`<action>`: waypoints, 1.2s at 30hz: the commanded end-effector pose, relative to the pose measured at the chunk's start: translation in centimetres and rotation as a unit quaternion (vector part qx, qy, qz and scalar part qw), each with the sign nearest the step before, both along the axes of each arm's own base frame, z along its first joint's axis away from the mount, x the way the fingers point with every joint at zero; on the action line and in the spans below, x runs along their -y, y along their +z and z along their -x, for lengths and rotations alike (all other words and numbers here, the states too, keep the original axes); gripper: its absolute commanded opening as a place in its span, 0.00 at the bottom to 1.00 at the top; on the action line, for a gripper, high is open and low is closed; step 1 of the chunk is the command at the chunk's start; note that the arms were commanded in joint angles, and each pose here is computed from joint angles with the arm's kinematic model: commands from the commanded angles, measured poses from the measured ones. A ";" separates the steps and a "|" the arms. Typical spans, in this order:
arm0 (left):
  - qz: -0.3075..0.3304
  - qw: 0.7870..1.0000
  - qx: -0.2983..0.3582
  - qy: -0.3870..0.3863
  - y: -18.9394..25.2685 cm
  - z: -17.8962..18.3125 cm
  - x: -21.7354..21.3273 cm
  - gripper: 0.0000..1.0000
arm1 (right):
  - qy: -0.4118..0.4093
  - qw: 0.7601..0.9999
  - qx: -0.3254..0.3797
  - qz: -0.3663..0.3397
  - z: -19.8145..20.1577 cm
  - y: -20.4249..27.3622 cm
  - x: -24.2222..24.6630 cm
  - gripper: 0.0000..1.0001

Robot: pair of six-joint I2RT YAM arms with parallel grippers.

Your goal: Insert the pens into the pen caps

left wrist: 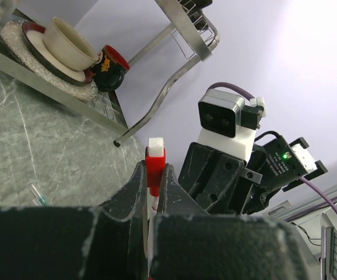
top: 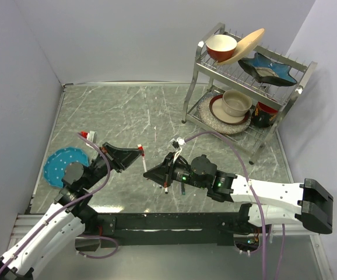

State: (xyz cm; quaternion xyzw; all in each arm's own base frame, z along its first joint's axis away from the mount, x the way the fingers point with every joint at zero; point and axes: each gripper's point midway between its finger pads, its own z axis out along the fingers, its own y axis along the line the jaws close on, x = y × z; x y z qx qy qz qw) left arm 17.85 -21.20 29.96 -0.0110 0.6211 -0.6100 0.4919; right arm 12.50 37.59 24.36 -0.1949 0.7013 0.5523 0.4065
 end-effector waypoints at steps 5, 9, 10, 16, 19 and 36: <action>0.005 1.000 0.014 -0.006 0.2 0.7 -0.2 0.01 | -0.010 0.998 0.023 -0.049 -0.3 4.3 -0.4 0.00; 0.003 1.000 0.014 -0.021 -0.4 1.2 0.1 0.01 | -0.019 0.998 0.028 -0.045 -0.7 4.3 -0.3 0.00; 0.003 1.000 0.009 -0.027 -0.6 1.3 0.2 0.01 | -0.022 0.998 0.029 -0.044 -0.7 4.3 -0.3 0.00; 0.002 0.999 0.003 -0.054 -1.8 2.0 0.7 0.01 | -0.039 0.998 0.045 -0.037 -1.4 5.0 0.1 0.00; -0.001 0.998 0.006 -0.061 -2.0 2.4 0.7 0.01 | -0.062 0.996 0.055 -0.032 -2.2 5.7 0.5 0.00; -0.024 0.997 0.013 -0.068 -3.3 2.6 0.9 0.02 | -0.086 0.992 0.088 -0.013 -4.5 7.5 0.4 0.00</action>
